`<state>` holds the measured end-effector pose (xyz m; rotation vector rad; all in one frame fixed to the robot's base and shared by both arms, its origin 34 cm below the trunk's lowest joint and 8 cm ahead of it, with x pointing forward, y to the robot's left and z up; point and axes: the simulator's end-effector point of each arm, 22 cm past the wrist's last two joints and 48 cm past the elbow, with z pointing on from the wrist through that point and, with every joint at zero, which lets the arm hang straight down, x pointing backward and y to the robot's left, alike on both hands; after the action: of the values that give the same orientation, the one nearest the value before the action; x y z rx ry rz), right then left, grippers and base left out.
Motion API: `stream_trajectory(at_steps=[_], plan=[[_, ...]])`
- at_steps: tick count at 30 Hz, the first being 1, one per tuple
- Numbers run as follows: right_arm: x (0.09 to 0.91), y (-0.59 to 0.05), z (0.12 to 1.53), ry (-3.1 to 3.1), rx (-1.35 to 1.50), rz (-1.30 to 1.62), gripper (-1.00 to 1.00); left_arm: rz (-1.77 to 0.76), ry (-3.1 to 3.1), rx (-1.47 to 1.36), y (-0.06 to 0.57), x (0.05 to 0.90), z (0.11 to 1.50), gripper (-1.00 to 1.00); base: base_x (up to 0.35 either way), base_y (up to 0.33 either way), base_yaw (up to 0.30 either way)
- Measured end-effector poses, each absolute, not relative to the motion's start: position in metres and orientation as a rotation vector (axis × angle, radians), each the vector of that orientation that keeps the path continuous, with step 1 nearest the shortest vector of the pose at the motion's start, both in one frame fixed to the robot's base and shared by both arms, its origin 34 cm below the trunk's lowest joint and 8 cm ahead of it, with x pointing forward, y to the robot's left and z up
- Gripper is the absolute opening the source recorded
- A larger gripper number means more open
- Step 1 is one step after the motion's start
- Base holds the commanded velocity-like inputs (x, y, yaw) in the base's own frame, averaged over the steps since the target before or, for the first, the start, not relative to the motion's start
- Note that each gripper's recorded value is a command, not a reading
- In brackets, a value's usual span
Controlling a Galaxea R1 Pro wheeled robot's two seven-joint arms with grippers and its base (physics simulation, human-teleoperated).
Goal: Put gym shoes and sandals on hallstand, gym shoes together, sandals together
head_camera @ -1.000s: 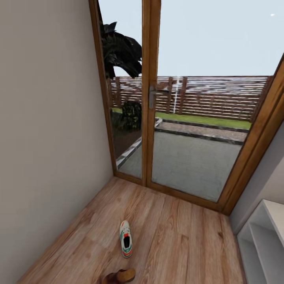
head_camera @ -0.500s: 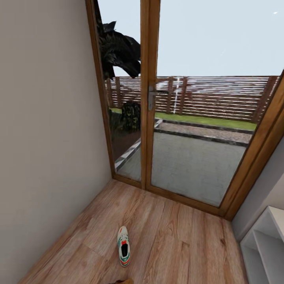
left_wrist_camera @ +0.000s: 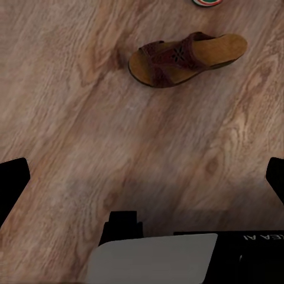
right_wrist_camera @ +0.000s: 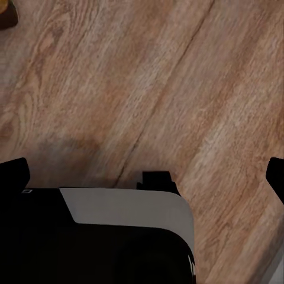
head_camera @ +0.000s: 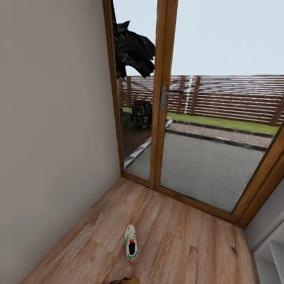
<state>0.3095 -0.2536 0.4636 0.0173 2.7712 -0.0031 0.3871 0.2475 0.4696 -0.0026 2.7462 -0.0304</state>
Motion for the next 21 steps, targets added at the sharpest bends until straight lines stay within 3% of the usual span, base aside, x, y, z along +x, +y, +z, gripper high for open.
stream_trajectory(at_steps=[21], plan=[[0.3092,-0.2535,0.4634,2.772,0.017,-0.003,1.0,-0.03,2.748,-0.003,0.2475,0.3865,0.4692,1.0,0.0,-0.112,0.027]])
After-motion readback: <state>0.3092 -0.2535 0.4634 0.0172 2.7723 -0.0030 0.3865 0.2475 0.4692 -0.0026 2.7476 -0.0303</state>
